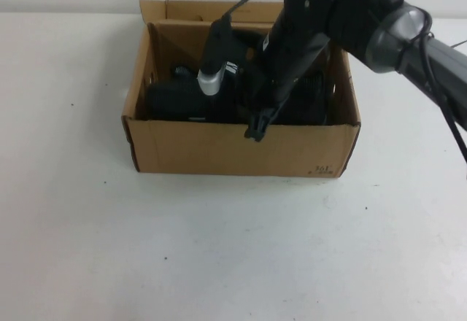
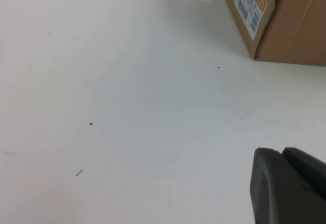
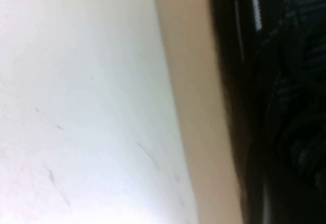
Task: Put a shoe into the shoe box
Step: Place the shoe in the shoe box
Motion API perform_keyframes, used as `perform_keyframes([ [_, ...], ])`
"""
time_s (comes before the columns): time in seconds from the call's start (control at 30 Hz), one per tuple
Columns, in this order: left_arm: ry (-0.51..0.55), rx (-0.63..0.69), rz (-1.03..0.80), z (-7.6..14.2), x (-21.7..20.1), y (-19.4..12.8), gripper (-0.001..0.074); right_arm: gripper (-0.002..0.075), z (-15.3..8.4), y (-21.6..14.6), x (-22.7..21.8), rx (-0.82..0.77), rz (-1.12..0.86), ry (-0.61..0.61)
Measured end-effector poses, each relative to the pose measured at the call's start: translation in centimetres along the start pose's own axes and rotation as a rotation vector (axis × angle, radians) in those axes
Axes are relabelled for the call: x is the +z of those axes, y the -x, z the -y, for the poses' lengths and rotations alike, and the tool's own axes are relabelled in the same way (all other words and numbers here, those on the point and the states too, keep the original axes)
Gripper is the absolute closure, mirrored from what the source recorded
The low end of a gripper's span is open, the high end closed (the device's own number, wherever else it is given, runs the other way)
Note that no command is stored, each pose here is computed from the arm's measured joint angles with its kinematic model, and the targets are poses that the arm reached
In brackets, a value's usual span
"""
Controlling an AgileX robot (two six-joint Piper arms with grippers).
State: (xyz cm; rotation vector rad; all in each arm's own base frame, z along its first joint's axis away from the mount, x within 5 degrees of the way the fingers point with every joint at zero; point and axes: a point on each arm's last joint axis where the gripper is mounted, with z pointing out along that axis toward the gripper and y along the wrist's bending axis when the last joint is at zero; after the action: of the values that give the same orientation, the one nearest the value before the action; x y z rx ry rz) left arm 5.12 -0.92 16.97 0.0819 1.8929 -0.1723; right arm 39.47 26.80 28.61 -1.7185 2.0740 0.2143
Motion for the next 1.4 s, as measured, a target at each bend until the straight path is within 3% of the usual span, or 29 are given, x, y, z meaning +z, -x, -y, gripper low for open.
perform_keyframes([
  [0.3,0.000,0.000,0.000,0.0,0.0,0.0,0.0738,0.0670,0.3,-0.5,2.4,0.059,-0.005,0.045],
  [0.57,0.000,0.000,0.000,0.0,0.0,0.0,0.0738,0.0344,0.5,-0.7,2.2,0.084,-0.016,0.024],
  [0.7,0.000,0.000,0.000,0.0,0.0,0.0,0.0738,0.0295,0.6,-0.5,0.6,0.075,-0.017,-0.013],
  [1.0,0.000,0.000,0.000,0.0,0.0,0.0,0.0738,0.0386,-0.2,0.5,-6.1,0.045,0.061,-0.110],
  [1.13,0.000,0.000,0.000,0.0,0.0,0.0,0.0738,0.0490,-0.4,0.9,-7.0,0.051,0.104,-0.109],
  [1.3,0.000,0.000,0.000,0.0,0.0,0.0,0.0738,0.0687,-0.5,0.9,-6.4,0.103,0.110,-0.087],
  [1.4,0.000,0.000,0.000,0.0,0.0,0.0,0.0738,0.0727,-0.5,0.9,-6.4,0.162,0.111,-0.080],
])
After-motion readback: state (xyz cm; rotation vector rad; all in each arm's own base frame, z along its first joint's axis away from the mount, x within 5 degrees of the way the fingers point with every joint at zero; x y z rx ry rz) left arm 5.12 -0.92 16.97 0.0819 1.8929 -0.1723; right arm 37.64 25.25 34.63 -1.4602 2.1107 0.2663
